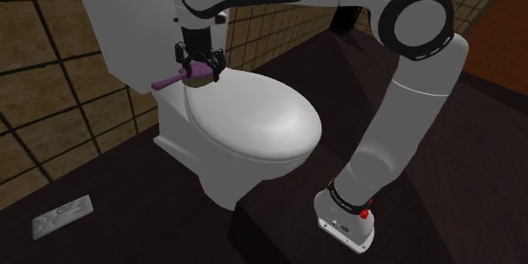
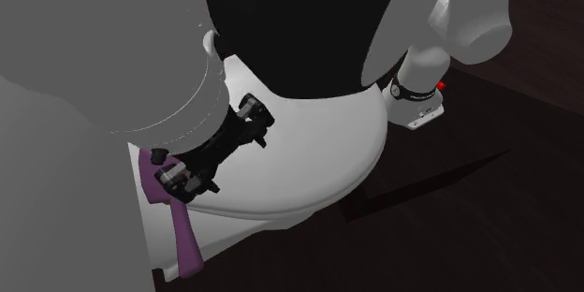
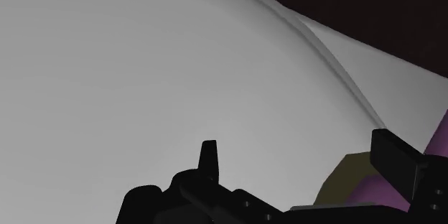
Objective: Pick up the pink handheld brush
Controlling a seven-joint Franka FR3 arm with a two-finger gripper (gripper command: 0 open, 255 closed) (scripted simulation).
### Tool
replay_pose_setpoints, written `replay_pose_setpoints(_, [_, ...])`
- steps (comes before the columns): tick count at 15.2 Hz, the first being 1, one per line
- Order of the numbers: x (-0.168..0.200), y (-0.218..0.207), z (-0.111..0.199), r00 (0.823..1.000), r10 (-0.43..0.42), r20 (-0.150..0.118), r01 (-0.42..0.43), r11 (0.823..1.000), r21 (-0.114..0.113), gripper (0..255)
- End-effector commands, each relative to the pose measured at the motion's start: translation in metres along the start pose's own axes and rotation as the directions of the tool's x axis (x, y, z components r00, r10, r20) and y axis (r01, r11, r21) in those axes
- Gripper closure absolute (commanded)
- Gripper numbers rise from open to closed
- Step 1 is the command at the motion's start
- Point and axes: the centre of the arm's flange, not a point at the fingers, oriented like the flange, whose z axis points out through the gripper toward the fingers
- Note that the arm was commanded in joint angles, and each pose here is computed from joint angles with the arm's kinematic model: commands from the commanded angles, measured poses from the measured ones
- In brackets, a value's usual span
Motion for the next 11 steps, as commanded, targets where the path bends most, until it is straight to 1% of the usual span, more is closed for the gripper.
replay_pose_setpoints(1, [0.007, -0.025, 0.006, 0.997, 0.082, 0.009, -0.082, 0.997, -0.007, 0])
replay_pose_setpoints(4, [0.022, -0.063, 0.014, 0.981, 0.194, 0.021, -0.193, 0.981, -0.018, 0])
replay_pose_setpoints(6, [0.034, -0.087, 0.020, 0.963, 0.267, 0.029, -0.266, 0.964, -0.025, 0])
replay_pose_setpoints(8, [0.048, -0.109, 0.025, 0.941, 0.335, 0.035, -0.334, 0.942, -0.033, 0])
replay_pose_setpoints(11, [0.047, -0.111, 0.041, 0.941, 0.335, 0.035, -0.334, 0.942, -0.033, 0])
